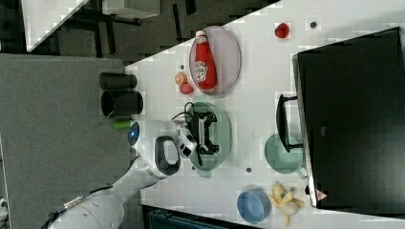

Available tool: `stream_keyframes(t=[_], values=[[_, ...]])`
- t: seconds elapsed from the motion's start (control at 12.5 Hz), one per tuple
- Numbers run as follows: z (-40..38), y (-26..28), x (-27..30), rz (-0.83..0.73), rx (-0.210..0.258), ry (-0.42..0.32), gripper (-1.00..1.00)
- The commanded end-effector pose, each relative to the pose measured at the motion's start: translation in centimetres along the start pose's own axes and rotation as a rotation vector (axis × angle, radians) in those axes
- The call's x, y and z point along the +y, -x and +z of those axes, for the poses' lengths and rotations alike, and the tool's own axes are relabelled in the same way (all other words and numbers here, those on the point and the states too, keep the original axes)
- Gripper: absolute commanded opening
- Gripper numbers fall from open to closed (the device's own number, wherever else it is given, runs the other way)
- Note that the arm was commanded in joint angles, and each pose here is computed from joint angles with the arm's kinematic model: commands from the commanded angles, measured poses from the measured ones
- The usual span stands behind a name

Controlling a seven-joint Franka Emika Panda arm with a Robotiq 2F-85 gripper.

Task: Drag strainer left to right.

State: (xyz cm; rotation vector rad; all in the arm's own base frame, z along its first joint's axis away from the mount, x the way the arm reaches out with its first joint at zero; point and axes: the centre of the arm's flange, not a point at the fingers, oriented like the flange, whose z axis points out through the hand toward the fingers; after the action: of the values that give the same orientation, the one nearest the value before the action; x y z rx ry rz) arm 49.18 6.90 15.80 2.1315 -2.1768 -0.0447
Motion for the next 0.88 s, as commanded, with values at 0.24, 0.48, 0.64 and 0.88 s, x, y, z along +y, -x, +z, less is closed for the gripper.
stream_keyframes(t=[0.24, 0.48, 0.64, 0.88], values=[[-0.9, -4.9, -1.0, -0.049, 0.027, -0.017, 1.0], [-0.9, -8.1, -1.2, -0.056, 0.043, -0.02, 1.0], [-0.8, -10.2, -1.2, -0.06, 0.055, -0.018, 1.0], [-0.7, -12.6, -1.1, -0.043, 0.067, -0.021, 1.0]])
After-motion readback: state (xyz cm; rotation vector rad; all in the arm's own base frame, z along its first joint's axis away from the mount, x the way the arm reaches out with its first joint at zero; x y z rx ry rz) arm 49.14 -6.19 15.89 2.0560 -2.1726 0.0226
